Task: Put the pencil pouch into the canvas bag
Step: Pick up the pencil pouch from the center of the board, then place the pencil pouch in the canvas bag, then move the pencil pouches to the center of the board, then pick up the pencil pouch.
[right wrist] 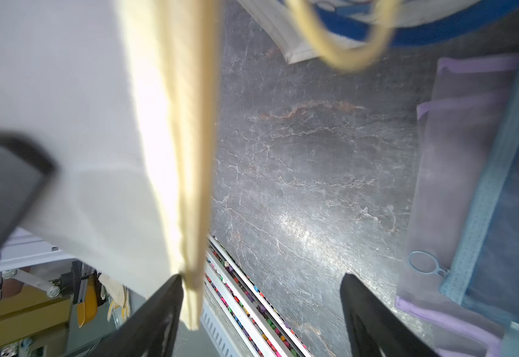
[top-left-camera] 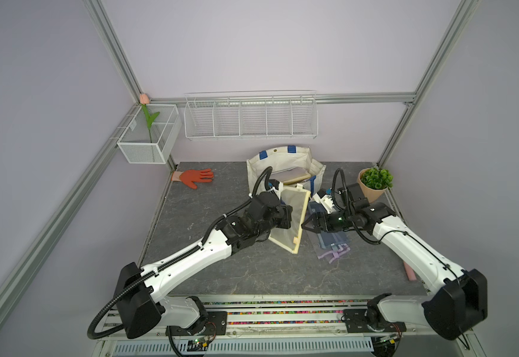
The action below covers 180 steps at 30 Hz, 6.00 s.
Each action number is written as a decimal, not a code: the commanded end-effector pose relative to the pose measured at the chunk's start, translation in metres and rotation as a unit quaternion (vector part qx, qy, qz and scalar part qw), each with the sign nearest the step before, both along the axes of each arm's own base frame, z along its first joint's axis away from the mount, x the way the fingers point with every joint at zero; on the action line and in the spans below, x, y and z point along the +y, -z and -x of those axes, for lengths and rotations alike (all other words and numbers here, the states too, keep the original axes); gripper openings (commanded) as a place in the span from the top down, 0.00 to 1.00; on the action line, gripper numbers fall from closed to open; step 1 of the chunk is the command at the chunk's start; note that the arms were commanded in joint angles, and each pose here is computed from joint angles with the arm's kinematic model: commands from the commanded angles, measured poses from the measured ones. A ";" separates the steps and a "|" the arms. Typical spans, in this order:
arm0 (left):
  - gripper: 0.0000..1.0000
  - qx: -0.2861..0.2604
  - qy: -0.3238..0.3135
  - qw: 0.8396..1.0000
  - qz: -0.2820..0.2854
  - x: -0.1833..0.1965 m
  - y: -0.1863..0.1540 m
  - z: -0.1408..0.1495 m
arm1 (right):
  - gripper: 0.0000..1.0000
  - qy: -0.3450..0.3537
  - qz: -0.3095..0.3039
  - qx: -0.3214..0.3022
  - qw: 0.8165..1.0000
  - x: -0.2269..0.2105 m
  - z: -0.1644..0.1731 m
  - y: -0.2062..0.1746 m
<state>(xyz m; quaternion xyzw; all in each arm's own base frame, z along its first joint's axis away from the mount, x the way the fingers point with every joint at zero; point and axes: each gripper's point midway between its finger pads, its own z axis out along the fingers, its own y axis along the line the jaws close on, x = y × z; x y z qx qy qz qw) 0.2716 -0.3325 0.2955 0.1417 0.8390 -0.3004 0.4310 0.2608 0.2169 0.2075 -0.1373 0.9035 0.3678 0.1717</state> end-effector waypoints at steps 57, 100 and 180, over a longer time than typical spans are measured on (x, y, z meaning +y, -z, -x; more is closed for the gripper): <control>0.61 -0.240 0.089 0.872 -0.416 -0.040 0.018 -0.201 | 0.18 0.068 0.029 0.006 0.997 -0.044 -0.009 -0.005; 0.66 -0.154 -0.078 0.944 -0.282 -0.029 0.042 -0.284 | 0.19 0.102 0.080 0.037 0.991 -0.070 -0.036 0.024; 0.41 0.274 0.013 0.958 0.078 -0.122 0.235 -0.018 | 0.31 0.144 0.030 0.224 0.963 -0.086 -0.045 0.177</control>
